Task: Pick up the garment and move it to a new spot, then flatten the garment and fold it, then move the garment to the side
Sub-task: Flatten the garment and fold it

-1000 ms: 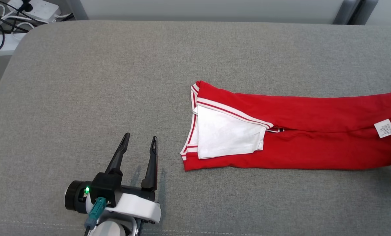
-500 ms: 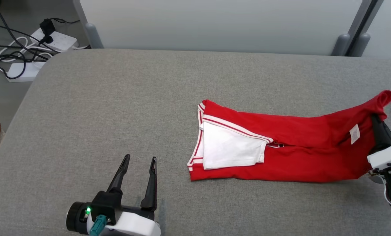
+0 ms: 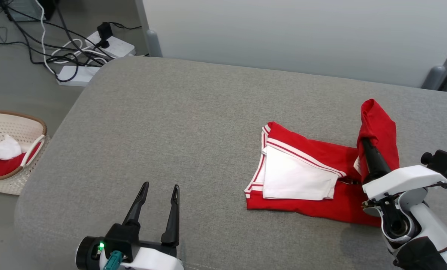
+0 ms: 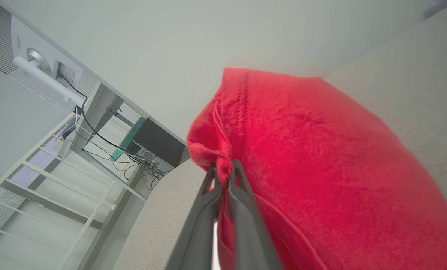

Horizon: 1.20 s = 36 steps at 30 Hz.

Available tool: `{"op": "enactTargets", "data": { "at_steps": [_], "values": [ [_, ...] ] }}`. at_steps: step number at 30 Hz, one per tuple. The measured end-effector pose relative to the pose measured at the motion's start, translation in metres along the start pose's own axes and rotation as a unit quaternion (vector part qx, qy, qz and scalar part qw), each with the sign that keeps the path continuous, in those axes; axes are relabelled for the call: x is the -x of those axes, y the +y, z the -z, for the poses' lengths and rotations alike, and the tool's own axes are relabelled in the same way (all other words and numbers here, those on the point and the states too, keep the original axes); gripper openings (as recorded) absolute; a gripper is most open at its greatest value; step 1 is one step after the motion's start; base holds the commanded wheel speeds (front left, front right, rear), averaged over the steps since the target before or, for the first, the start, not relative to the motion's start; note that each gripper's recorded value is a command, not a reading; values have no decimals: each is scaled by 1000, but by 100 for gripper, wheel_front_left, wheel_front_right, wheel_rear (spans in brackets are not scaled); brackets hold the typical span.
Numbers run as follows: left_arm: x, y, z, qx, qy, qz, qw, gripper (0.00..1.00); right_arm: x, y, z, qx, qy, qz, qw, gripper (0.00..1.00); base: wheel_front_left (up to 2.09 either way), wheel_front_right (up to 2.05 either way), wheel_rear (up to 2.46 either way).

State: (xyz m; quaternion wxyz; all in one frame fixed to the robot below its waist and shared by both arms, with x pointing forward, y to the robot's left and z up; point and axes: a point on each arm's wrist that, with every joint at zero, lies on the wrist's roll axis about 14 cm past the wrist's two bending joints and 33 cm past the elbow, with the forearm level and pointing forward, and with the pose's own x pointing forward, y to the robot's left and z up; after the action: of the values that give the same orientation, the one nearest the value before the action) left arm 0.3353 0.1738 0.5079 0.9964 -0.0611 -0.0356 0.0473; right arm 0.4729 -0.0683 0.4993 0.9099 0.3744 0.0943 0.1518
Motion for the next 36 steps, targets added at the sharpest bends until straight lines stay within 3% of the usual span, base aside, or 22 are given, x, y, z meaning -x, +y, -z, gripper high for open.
{"op": "enactTargets", "data": {
  "at_steps": [12, 28, 29, 30, 31, 36],
  "values": [
    [19, 27, 2, 3, 6, -48, 999, 100, -28, 50, 57, -28, 50, -37, 998, 0, 0, 0, 0],
    [34, 42, 14, 1, 28, -77, 997, 100, -31, 39, 121, 18, 137, -11, 990, 2, 0, 0, 0],
    [35, 43, 14, 1, 27, -79, 997, 100, -32, 41, 121, 21, 135, -12, 991, 35, 0, 0, 0],
    [35, 43, 13, 1, 27, -79, 996, 100, -32, 41, 122, 24, 137, -11, 990, 84, 0, 0, 0],
    [36, 44, 12, 1, 25, -80, 996, 100, -32, 45, 124, 19, 137, -12, 990, 100, 0, 0, 0],
    [37, 44, 11, 2, 22, -80, 997, 100, -30, 51, 125, 19, 138, -18, 990, 100, 0, 0, 0]
  ]
}}
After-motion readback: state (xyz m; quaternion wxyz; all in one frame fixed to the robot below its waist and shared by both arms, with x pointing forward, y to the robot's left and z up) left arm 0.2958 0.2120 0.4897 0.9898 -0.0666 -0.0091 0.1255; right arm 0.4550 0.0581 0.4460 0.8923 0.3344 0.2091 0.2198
